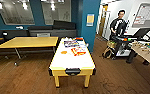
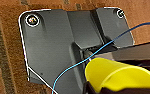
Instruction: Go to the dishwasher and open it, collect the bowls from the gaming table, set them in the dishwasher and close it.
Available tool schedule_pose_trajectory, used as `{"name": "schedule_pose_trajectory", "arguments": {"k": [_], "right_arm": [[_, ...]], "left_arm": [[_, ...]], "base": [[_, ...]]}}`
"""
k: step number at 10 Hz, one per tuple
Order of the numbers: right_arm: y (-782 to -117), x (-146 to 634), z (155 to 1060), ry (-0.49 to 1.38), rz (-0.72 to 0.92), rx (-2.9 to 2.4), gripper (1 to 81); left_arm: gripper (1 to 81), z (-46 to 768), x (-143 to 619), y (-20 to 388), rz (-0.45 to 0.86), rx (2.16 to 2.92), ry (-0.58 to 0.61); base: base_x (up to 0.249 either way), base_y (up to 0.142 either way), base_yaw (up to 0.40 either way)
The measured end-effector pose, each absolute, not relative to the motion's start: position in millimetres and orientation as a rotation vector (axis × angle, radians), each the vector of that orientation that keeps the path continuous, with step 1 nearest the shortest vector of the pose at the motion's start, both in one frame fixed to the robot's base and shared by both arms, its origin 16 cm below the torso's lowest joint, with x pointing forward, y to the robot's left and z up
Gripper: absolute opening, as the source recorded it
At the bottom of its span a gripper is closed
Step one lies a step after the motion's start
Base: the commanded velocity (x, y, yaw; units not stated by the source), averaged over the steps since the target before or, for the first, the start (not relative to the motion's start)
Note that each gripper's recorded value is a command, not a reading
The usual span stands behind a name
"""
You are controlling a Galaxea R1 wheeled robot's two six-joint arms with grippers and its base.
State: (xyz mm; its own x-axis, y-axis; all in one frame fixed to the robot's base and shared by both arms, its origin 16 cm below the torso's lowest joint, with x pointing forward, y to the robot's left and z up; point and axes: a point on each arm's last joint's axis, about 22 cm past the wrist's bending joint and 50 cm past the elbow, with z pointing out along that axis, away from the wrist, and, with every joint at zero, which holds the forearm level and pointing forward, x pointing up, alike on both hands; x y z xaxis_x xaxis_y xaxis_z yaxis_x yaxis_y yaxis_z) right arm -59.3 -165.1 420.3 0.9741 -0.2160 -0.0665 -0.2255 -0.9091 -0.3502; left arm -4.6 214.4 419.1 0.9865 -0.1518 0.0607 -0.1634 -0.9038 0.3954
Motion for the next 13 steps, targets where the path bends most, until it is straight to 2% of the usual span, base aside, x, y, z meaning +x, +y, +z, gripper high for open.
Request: {"name": "schedule_pose_trajectory", "arguments": {"k": [9, 13], "right_arm": [[-159, -65, 421, 0.315, 0.046, -2.754, 1.0], [-150, -64, 422, 0.31, 0.047, -2.743, 1.0]], "left_arm": [[1.0, 419, -7, 215, 0.03, 2.726, -0.229], [1.0, 414, -5, 221, 0.034, 2.759, -0.237]], "base": [[0.0, 0.0, -0.399], [0.0, 0.0, -0.4]]}}
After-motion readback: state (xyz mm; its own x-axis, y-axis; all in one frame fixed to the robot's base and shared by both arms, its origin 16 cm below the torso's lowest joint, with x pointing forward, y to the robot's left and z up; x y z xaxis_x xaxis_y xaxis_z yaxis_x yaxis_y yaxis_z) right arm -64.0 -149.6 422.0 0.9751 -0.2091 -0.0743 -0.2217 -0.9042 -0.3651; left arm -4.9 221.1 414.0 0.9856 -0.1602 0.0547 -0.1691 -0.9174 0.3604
